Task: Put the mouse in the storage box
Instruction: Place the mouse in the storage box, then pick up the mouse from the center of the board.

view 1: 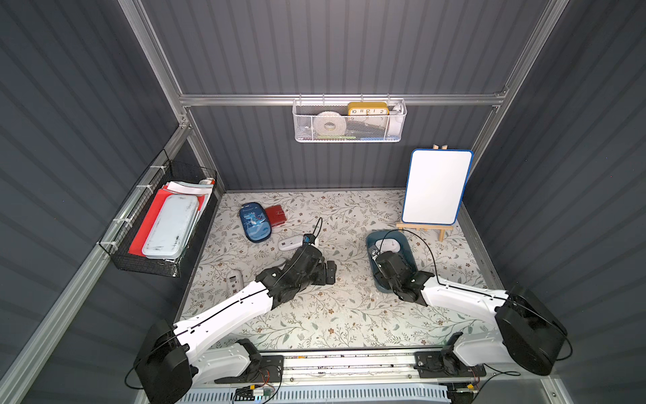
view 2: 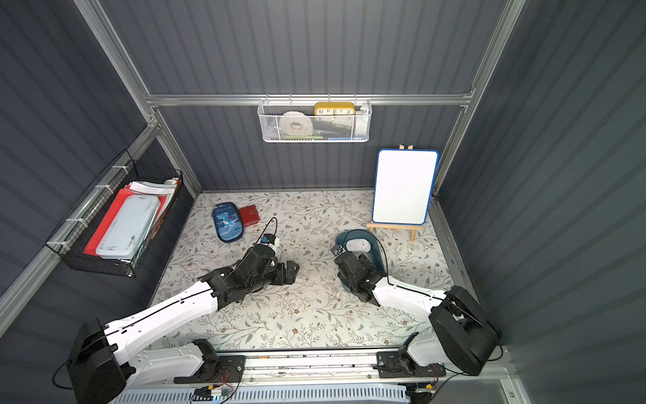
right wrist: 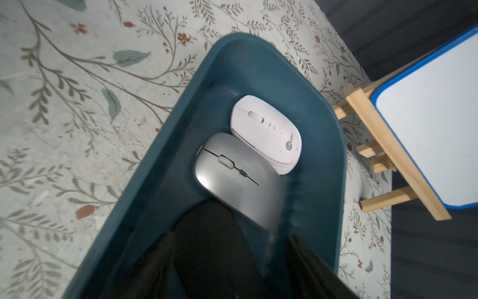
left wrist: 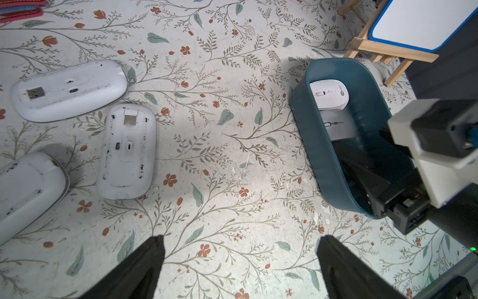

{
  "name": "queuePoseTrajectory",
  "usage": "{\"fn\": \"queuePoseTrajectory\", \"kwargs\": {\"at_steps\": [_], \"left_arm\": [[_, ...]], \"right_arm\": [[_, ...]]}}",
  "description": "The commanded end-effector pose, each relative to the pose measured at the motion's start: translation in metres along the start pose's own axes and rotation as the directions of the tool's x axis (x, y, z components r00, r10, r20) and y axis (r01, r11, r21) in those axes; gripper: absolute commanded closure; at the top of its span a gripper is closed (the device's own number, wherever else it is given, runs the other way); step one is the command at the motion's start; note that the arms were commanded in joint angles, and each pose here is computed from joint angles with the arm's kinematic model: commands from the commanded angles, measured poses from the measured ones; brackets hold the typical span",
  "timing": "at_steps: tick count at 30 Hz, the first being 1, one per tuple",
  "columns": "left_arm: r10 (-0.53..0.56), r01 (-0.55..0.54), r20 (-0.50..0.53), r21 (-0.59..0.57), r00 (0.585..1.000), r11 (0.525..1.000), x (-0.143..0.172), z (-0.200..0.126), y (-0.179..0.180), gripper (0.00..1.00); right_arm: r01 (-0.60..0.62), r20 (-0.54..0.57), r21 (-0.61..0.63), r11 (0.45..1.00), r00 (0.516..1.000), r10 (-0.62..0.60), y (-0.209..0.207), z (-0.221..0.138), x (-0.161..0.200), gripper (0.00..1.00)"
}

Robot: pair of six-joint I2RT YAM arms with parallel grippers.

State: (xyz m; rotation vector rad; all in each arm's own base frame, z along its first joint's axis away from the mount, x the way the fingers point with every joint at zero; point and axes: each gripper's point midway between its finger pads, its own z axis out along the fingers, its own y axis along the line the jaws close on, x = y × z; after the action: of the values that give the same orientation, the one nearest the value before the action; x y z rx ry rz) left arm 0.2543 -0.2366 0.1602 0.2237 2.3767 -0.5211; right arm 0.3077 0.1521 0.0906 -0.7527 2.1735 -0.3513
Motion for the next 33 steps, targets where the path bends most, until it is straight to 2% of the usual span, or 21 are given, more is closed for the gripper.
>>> {"fn": "queuePoseTrajectory", "kwargs": {"at_steps": [1, 5, 9, 11, 15, 18, 20, 23, 28, 33], "left_arm": [[-0.020, 0.020, 0.009, -0.003, 1.000, 1.000, -0.003, -0.003, -0.001, 0.02], [-0.051, 0.051, 0.004, -0.030, 0.999, 0.998, 0.000, 0.001, 0.005, 0.01], [-0.105, 0.102, -0.044, -0.075, 0.993, 0.992, 0.005, 0.018, 0.019, 0.01], [-0.133, 0.125, -0.079, -0.095, 0.988, 0.988, 0.007, 0.030, 0.029, 0.01], [-0.160, 0.140, -0.135, -0.141, 0.978, 0.980, 0.006, 0.052, 0.054, 0.01], [-0.171, 0.138, -0.146, -0.211, 0.974, 0.968, 0.004, 0.065, 0.074, 0.01], [-0.193, 0.153, -0.143, -0.252, 0.971, 0.955, 0.002, 0.072, 0.086, 0.01], [-0.199, 0.150, -0.152, -0.285, 0.968, 0.947, 0.002, 0.082, 0.098, 0.01], [-0.183, 0.107, -0.200, -0.342, 0.963, 0.934, 0.011, 0.103, 0.110, 0.01], [-0.194, 0.099, -0.216, -0.385, 0.957, 0.917, 0.016, 0.111, 0.123, 0.01]], "right_arm": [[-0.052, 0.051, -0.026, 0.998, 0.997, 0.053, -0.004, -0.016, -0.008, 0.24], [-0.156, 0.168, -0.059, 0.986, 0.972, 0.164, -0.017, -0.043, -0.032, 0.23], [-0.270, 0.280, -0.149, 0.951, 0.911, 0.302, -0.025, -0.071, -0.053, 0.22], [-0.302, 0.298, -0.235, 0.924, 0.882, 0.364, -0.021, -0.086, -0.059, 0.23], [-0.378, 0.242, -0.379, 0.845, 0.840, 0.485, -0.008, -0.110, -0.046, 0.23], [-0.357, 0.308, -0.450, 0.819, 0.799, 0.517, 0.004, -0.122, -0.049, 0.23], [-0.328, 0.325, -0.469, 0.820, 0.799, 0.506, 0.011, -0.126, -0.050, 0.23], [-0.321, 0.297, -0.450, 0.833, 0.826, 0.478, 0.015, -0.120, -0.048, 0.22], [-0.344, 0.209, -0.350, 0.871, 0.878, 0.430, 0.011, -0.104, -0.037, 0.13], [-0.341, 0.217, -0.358, 0.869, 0.875, 0.432, 0.015, -0.103, -0.036, 0.12]]}}
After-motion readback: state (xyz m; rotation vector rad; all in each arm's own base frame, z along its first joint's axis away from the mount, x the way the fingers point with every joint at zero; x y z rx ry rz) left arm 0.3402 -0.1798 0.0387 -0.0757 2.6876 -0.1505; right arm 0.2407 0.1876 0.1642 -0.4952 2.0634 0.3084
